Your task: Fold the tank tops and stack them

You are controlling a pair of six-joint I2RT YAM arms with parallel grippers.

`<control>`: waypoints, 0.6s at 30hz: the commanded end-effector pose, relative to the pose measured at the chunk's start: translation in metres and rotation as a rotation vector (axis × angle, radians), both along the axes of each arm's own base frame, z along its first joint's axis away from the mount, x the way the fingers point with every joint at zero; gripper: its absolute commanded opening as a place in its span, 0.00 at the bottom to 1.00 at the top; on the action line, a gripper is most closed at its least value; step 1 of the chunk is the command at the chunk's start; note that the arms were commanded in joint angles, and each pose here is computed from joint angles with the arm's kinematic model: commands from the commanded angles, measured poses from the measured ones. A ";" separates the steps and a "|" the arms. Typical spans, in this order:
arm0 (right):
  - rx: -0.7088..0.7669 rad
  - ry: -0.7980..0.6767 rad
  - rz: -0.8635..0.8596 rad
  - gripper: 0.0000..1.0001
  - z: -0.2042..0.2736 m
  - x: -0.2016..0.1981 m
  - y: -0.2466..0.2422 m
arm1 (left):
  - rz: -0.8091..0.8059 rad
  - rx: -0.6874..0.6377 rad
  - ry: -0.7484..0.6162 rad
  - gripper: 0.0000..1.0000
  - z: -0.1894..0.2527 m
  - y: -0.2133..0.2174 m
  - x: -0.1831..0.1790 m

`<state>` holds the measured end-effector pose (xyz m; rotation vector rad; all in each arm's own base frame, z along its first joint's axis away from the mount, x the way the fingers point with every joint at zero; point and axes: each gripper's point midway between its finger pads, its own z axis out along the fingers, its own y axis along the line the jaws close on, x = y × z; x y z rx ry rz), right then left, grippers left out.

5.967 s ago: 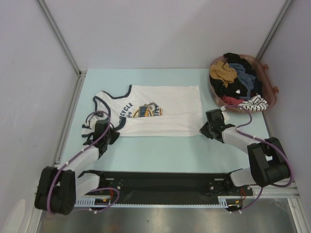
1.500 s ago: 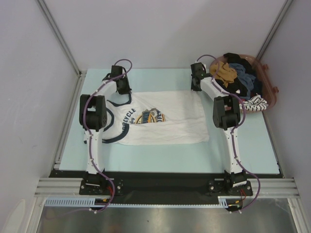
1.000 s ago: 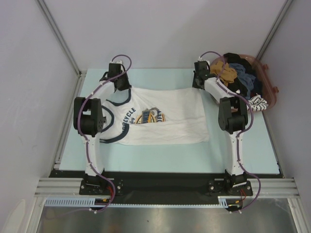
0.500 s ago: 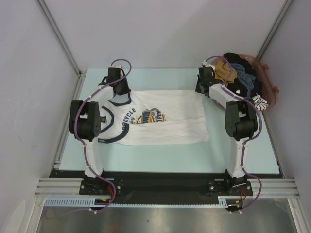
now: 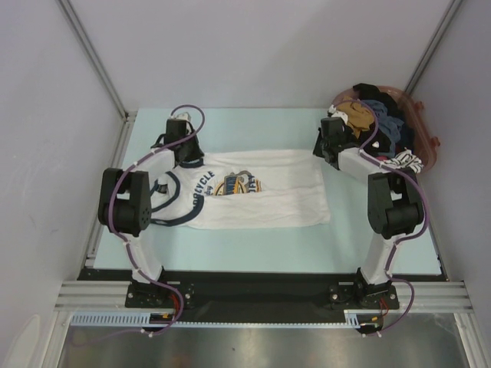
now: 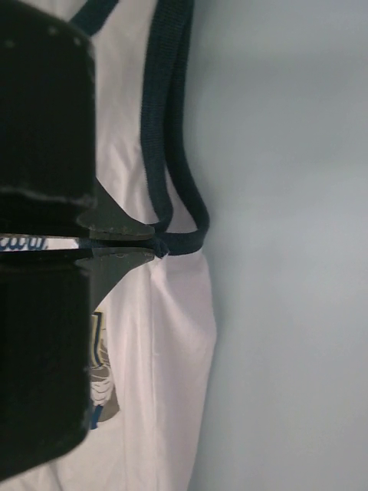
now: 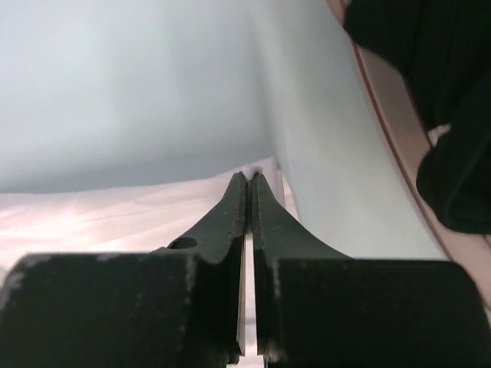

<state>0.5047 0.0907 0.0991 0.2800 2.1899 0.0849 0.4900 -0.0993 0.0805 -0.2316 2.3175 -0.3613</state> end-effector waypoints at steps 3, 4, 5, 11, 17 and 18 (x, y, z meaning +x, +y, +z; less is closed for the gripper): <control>0.054 -0.101 -0.047 0.00 0.025 -0.014 -0.002 | 0.008 -0.031 -0.113 0.00 0.037 0.001 -0.014; 0.052 -0.113 -0.052 0.00 0.031 -0.019 -0.002 | 0.007 -0.036 -0.127 0.00 0.043 0.000 -0.018; 0.039 -0.097 -0.058 0.00 0.023 -0.027 -0.002 | 0.009 -0.039 -0.127 0.00 0.043 0.001 -0.021; 0.022 -0.103 -0.097 0.00 0.025 -0.051 -0.007 | 0.005 -0.033 -0.111 0.00 0.035 0.004 -0.055; 0.019 -0.094 -0.111 0.00 0.024 -0.078 -0.006 | 0.000 -0.030 -0.117 0.00 0.037 0.001 -0.084; 0.020 -0.118 -0.116 0.00 0.034 -0.081 -0.007 | -0.007 -0.028 -0.106 0.00 0.032 -0.002 -0.092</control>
